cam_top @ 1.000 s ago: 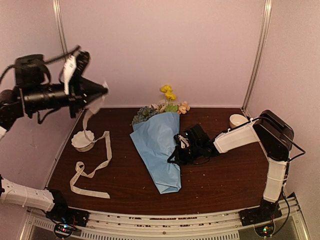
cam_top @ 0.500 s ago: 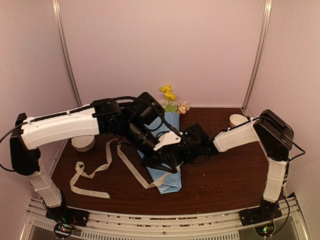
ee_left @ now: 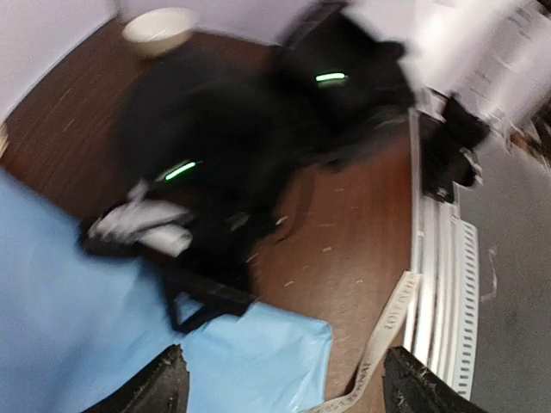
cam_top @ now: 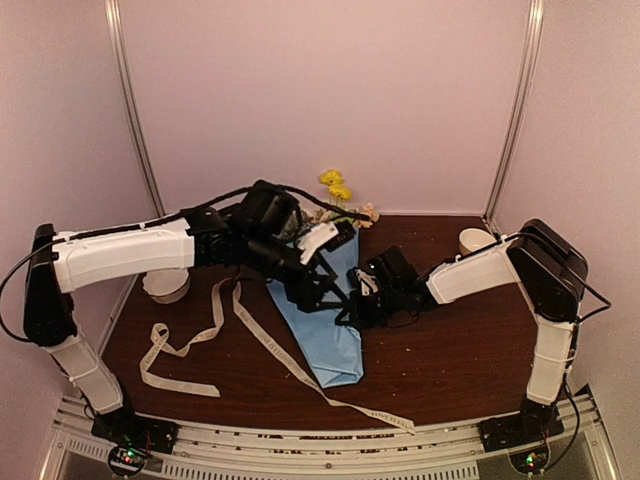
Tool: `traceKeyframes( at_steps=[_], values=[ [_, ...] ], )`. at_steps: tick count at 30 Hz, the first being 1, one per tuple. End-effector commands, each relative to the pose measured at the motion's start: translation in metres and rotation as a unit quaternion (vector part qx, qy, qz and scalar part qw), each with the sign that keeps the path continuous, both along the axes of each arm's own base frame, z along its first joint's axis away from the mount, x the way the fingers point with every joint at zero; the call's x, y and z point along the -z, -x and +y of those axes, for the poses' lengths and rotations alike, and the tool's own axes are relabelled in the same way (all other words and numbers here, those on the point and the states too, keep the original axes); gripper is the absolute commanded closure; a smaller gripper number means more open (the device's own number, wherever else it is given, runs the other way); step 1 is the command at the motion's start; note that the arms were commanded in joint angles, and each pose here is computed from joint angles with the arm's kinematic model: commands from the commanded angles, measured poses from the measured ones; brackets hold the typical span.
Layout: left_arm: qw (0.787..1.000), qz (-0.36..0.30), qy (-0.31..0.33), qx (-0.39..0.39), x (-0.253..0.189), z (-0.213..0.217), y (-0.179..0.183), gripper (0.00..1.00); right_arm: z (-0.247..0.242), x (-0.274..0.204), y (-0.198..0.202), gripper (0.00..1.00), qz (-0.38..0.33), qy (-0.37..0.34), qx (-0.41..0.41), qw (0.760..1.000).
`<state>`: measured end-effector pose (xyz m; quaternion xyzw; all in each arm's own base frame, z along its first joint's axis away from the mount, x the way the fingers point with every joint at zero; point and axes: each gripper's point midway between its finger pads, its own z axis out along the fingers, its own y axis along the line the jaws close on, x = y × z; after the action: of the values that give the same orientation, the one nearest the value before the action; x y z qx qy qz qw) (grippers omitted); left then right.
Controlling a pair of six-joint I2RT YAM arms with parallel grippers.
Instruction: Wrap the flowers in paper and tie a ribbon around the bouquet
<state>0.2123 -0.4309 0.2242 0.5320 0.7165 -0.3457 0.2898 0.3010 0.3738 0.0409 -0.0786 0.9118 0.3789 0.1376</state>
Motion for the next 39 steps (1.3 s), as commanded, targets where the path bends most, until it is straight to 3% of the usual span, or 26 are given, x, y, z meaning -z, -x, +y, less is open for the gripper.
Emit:
traceKeyframes(
  at_steps=[1,6,12,18,20,22,26,28,33,37,39],
  values=[
    [0.952,0.125,0.062,-0.272,0.031,0.078,-0.099,0.22,0.007,-0.029,-0.013,1.00,-0.045,-0.022,0.004,0.999],
    [0.902,0.179,0.044,-0.391,0.103,0.134,-0.135,0.15,0.006,-0.026,-0.012,1.00,-0.042,-0.020,0.003,0.999],
    [0.883,0.249,0.019,-0.396,0.166,0.131,-0.152,0.13,0.006,-0.024,-0.010,1.00,-0.041,-0.018,0.001,0.999],
    [0.878,0.307,0.034,-0.365,0.188,0.109,-0.156,0.15,0.004,-0.026,-0.010,1.00,-0.044,-0.012,-0.002,0.999],
    [0.876,0.332,0.062,-0.345,0.187,0.098,-0.154,0.25,0.004,-0.027,-0.010,1.00,-0.045,-0.012,-0.003,0.999],
    [0.874,0.344,0.093,-0.330,0.179,0.091,-0.154,0.42,0.004,-0.029,-0.011,1.00,-0.047,-0.011,-0.002,0.999],
    [0.877,0.336,0.125,-0.319,0.163,0.087,-0.156,0.97,0.002,-0.032,-0.010,1.00,-0.052,-0.004,-0.007,0.999],
    [0.879,0.330,0.128,-0.320,0.159,0.088,-0.156,1.00,0.000,-0.037,-0.009,0.97,-0.064,0.001,-0.017,0.998],
    [0.872,0.331,0.131,-0.335,0.165,0.093,-0.156,1.00,-0.008,-0.070,0.006,0.76,-0.114,0.007,-0.072,0.991],
    [0.870,0.331,0.139,-0.337,0.163,0.093,-0.156,1.00,-0.024,-0.084,0.050,0.62,-0.149,0.027,-0.142,0.978],
    [0.870,0.328,0.140,-0.341,0.162,0.094,-0.157,1.00,-0.034,-0.080,0.080,0.59,-0.157,0.054,-0.177,0.970]
  ],
)
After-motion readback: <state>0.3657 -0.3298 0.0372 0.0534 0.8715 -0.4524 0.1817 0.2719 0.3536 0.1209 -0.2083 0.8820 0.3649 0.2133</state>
